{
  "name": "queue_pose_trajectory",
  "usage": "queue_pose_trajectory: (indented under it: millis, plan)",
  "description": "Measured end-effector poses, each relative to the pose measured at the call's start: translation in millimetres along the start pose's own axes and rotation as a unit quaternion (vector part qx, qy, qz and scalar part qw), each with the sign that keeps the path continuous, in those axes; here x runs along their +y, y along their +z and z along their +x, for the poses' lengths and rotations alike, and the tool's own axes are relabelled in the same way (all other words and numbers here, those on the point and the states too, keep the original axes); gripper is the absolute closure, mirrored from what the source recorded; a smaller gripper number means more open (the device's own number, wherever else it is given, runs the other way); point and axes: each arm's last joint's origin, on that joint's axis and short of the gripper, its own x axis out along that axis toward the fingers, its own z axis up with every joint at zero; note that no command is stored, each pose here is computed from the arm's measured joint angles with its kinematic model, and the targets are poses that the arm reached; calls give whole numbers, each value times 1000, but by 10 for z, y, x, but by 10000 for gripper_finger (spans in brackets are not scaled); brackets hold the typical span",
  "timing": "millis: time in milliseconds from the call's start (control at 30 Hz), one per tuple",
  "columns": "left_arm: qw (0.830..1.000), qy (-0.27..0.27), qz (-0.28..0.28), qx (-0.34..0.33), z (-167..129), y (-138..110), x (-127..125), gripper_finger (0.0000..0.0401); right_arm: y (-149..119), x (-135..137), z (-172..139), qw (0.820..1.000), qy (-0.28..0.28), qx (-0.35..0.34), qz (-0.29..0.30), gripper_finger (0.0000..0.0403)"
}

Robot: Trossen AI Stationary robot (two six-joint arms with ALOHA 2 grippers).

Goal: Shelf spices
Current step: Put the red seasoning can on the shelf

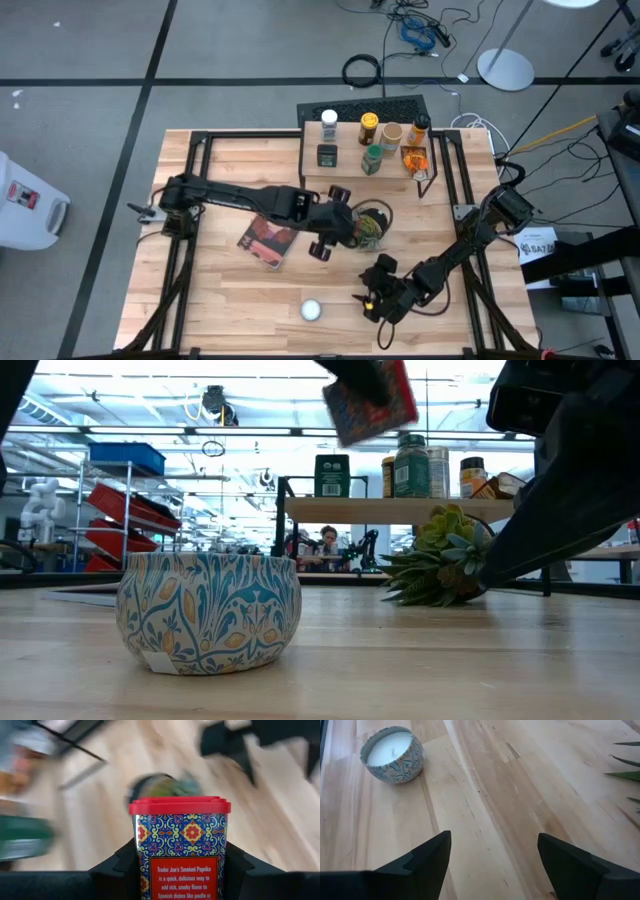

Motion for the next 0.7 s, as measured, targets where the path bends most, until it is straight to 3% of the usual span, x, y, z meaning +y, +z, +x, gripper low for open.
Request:
queue_pose_trajectory:
  millis: [233,367,567,700]
  plan:
    - [992,100,-47,-54,-255,63,228,231,-43,30,-37,1000,0,-6,-1,117]
    - [985,128,-79,-81,-301,82,338,231,-68,45,-59,1000,-2,-12,-1,117]
    - [975,129,-131,-123,-303,102,461,231,-91,71,-117,999,-16,-46,-3,117]
    - [971,99,-152,-156,-306,128,486,231,-21,119,-310,991,-35,-126,-13,117]
